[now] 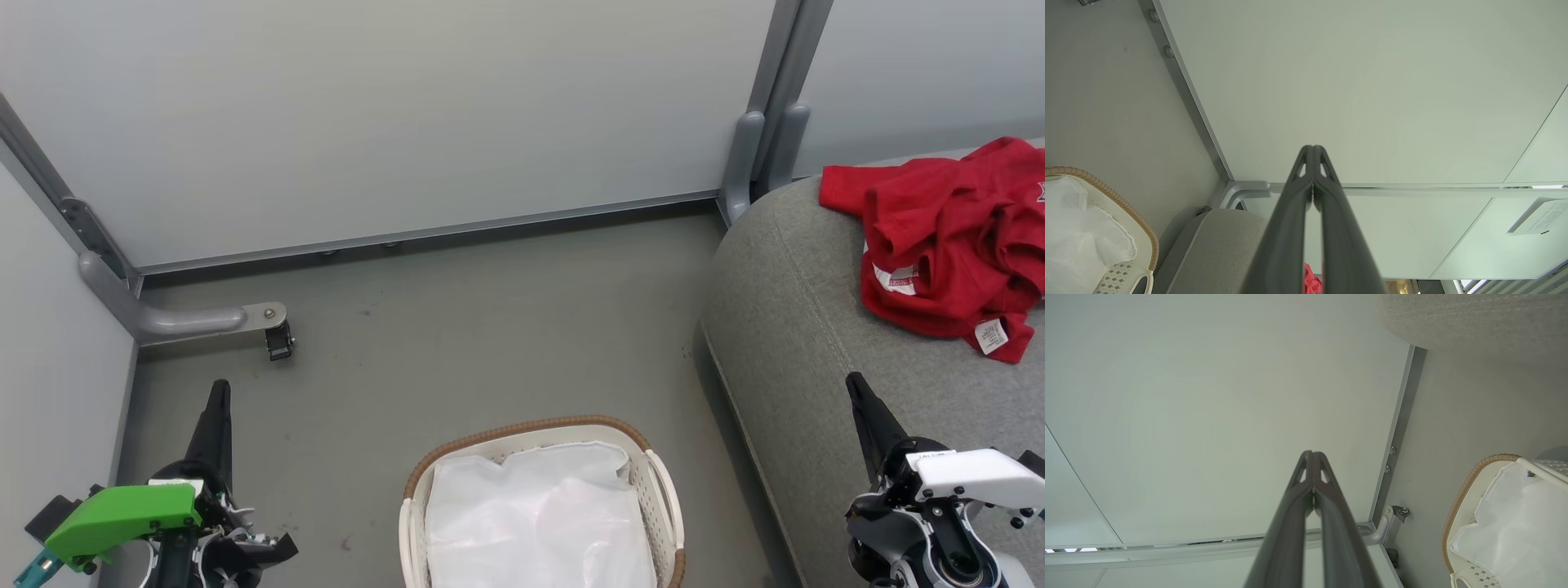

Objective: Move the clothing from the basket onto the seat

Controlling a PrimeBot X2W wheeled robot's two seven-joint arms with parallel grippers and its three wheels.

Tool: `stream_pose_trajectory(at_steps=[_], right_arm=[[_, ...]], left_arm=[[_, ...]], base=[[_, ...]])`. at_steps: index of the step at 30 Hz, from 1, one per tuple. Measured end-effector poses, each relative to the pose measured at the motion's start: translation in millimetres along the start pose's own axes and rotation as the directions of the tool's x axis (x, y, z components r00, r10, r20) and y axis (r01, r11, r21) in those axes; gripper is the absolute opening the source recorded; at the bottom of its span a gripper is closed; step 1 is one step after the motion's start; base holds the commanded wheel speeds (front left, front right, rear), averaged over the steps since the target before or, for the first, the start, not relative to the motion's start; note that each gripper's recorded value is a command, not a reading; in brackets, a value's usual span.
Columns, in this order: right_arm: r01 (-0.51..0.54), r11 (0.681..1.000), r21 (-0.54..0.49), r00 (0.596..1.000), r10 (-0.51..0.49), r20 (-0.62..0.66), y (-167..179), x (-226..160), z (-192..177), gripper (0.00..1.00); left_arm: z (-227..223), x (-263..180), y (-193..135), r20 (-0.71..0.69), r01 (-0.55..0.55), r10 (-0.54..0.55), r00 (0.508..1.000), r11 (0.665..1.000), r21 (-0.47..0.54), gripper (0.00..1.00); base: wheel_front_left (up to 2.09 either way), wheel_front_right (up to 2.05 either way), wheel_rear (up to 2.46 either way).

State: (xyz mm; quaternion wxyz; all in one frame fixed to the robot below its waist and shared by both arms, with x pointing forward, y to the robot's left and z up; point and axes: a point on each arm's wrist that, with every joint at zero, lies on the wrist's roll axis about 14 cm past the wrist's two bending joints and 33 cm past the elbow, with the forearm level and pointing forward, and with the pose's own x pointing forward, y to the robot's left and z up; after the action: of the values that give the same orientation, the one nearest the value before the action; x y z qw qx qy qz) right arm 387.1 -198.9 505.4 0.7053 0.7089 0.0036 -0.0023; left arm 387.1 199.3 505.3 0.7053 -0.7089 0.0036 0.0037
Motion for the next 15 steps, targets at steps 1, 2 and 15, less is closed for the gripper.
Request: stream_pose_trajectory(at_steps=[1,2,15], right_arm=[[0.0,1.0,0.0,1.0,0.0,0.0,0.0,0.0,0.0,0.0],[0.0,1.0,0.0,1.0,0.0,0.0,0.0,0.0,0.0,0.0],[0.0,1.0,0.0,1.0,0.0,0.0,0.1,0.0,0.0,0.0]], left_arm=[[0.0,0.0,0.0,0.0,0.0,0.0,1.0,1.0,0.0,0.0],[0.0,0.0,0.0,0.0,0.0,0.0,1.0,1.0,0.0,0.0],[0.0,0.0,-0.1,0.0,0.0,0.0,1.0,1.0,-0.001,0.0]], base=[[0.0,0.0,0.0],[0.0,0.0,0.0],[0.0,0.0,0.0]])
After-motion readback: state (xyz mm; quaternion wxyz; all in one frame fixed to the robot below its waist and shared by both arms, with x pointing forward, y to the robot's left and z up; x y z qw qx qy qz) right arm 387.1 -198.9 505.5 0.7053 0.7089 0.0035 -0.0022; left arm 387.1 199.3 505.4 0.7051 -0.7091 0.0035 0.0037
